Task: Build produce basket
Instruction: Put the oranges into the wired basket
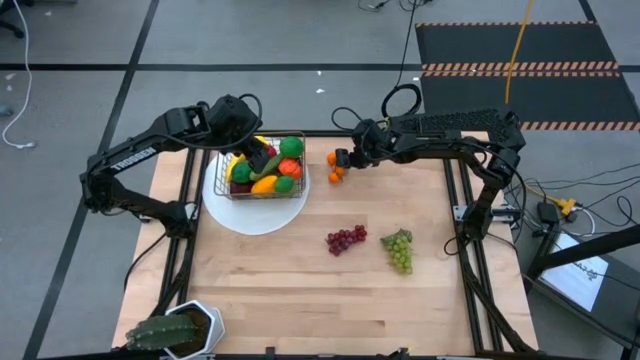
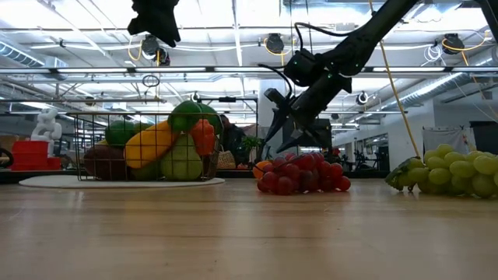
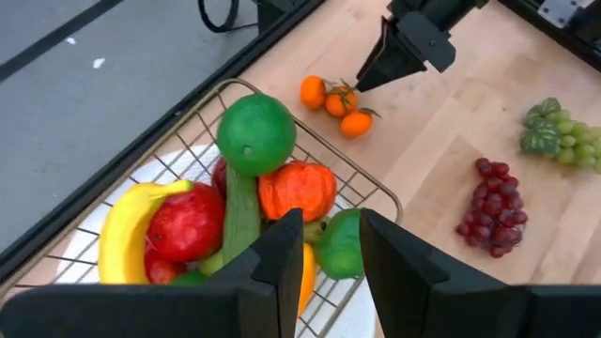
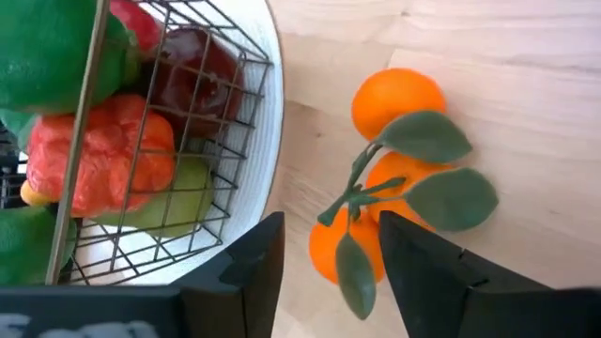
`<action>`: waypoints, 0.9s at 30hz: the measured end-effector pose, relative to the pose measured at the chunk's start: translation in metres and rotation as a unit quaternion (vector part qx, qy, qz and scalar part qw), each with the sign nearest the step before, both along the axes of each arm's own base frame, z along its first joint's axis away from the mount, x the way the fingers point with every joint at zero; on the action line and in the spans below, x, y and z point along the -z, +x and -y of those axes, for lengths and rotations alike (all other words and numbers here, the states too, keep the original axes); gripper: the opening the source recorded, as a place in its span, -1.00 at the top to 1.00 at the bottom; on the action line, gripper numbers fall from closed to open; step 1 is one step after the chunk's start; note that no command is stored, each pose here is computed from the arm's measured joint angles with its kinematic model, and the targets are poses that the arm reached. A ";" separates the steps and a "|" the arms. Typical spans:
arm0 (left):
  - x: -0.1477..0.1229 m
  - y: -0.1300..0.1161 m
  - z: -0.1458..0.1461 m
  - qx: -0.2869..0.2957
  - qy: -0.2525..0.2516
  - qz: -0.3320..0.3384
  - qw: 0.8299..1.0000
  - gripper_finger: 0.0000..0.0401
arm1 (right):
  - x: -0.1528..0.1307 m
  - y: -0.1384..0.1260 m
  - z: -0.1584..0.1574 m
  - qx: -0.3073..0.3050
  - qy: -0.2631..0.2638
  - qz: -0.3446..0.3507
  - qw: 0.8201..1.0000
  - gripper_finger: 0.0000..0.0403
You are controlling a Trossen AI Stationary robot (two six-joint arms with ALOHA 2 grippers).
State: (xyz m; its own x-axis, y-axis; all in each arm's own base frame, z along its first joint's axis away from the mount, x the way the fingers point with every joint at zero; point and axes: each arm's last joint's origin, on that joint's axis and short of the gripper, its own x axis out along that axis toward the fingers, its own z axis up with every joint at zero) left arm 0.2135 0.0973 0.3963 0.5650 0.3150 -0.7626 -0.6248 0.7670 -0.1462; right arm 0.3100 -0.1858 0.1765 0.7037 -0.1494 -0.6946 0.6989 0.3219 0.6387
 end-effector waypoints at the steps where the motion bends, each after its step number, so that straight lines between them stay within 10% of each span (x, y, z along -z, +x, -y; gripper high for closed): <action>1: 0.000 0.001 0.000 -0.001 0.003 -0.002 1.000 0.47 | 0.000 0.000 -0.001 0.004 -0.005 -0.004 1.000 0.18; 15: 0.003 0.010 -0.006 -0.014 0.004 0.010 1.000 0.47 | 0.011 0.005 0.000 0.026 -0.021 -0.020 0.999 0.21; 27: 0.004 0.011 -0.004 -0.013 0.001 0.010 1.000 0.47 | 0.012 0.005 0.000 0.025 -0.025 -0.022 0.999 0.86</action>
State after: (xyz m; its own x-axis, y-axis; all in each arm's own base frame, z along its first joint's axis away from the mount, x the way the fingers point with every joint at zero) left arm 0.2247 0.1017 0.3927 0.5722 0.3321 -0.7499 -0.6421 0.7502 -0.1577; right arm 0.3151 -0.1862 0.1649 0.6630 -0.2186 -0.7160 0.7422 0.3168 0.5906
